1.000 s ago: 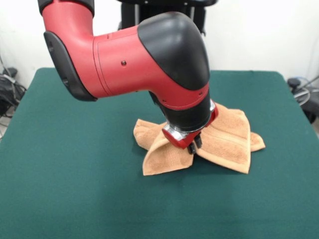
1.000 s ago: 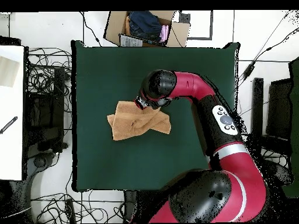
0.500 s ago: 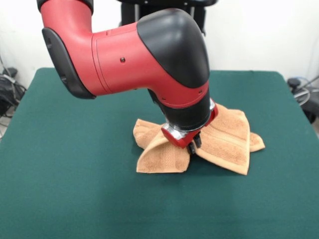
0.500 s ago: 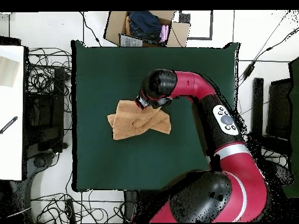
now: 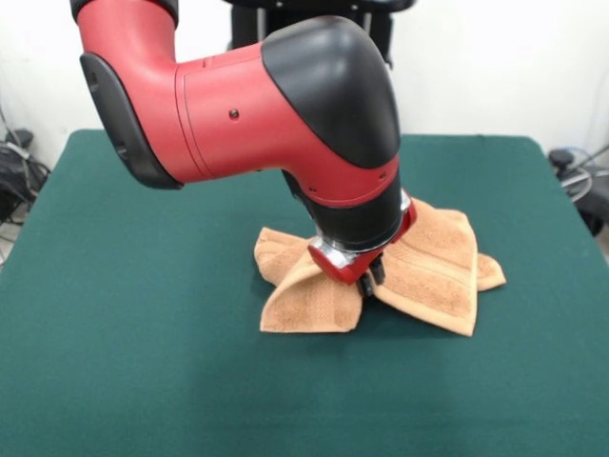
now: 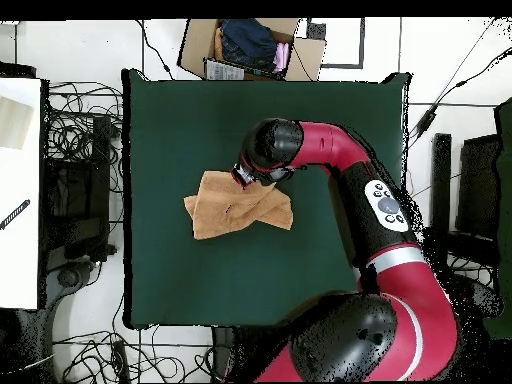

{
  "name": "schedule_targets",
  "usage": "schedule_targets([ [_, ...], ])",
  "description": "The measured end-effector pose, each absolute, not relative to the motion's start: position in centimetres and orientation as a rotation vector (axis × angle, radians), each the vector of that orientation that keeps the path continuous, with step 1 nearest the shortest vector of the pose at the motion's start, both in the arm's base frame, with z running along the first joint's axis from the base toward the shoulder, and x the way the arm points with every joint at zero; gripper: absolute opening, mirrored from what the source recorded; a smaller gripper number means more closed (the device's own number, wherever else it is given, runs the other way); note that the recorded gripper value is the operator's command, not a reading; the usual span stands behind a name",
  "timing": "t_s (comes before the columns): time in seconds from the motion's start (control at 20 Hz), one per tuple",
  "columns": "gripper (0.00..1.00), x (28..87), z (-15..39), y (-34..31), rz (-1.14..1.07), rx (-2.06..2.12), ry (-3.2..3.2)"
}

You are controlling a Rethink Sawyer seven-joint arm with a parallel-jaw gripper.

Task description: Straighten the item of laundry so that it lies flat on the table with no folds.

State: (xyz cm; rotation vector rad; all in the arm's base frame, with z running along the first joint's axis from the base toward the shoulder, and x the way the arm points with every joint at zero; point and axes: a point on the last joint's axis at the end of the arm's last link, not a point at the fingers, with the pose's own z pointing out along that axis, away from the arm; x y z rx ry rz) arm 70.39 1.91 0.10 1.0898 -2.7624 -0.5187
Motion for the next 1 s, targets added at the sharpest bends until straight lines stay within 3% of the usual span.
schedule_targets([
  [1.0, 0.0, 71.6, 0.5, 1.7, -0.489, 1.095, -2.812],
])
